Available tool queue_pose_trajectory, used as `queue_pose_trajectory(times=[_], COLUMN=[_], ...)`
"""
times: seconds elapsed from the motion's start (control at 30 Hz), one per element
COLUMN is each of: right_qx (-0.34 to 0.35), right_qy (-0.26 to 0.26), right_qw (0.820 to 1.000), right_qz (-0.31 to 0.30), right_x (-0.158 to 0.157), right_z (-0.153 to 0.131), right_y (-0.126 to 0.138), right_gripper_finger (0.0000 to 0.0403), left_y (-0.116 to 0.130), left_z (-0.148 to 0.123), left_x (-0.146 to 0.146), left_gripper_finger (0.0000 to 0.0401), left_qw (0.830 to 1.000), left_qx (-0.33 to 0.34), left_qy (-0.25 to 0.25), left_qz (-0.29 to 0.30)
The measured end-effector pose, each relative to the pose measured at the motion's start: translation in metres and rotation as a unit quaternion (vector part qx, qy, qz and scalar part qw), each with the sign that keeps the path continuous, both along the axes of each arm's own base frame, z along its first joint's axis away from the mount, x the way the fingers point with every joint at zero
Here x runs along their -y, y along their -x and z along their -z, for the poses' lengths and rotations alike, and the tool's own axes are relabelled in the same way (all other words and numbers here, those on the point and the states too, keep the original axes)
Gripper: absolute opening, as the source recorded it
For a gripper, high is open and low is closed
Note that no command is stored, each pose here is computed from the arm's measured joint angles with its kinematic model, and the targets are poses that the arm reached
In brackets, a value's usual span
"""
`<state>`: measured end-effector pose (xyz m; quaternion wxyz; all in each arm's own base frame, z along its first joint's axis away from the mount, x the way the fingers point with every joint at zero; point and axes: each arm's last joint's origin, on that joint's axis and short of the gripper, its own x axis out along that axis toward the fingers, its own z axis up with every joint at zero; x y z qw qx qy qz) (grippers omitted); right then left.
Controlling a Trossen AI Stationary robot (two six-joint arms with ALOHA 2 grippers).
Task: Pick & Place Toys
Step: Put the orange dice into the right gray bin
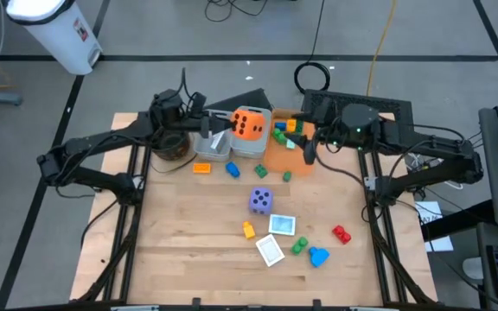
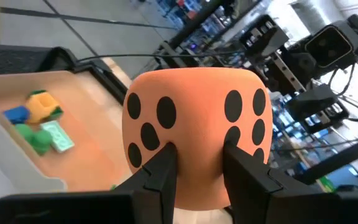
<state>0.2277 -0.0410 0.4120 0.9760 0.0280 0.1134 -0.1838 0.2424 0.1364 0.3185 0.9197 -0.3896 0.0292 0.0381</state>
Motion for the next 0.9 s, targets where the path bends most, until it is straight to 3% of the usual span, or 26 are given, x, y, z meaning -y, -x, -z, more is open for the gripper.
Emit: queue_pose_trajectory(times=[0.23, 0.47, 0.6, 0.9], right_qx=[-0.008, -0.038, -0.057, -0.096], right_qy=[-0.035, -0.07, -0.074, -0.054], right_qw=[0.999, 0.997, 0.995, 0.994], right_qz=[0.013, 0.022, 0.024, 0.017], right_x=[0.0, -0.001, -0.001, -0.001], right_z=[-0.001, 0.006, 0.01, 0.015], right_y=[0.017, 0.02, 0.021, 0.023], right_gripper_finger=[0.0282, 0.028, 0.0279, 0.0278], left_y=[0.006, -0.01, -0.024, -0.055], left_z=[0.012, 0.032, 0.026, 0.009], left_x=[-0.019, -0.04, -0.052, -0.083], left_gripper_finger=[0.0113, 0.0113, 0.0113, 0.0113], left_qw=[0.998, 0.996, 0.995, 0.97], left_qx=[-0.037, -0.075, -0.089, -0.225], left_qy=[0.0, 0.017, 0.0, -0.038], left_qz=[-0.054, -0.053, -0.05, -0.081])
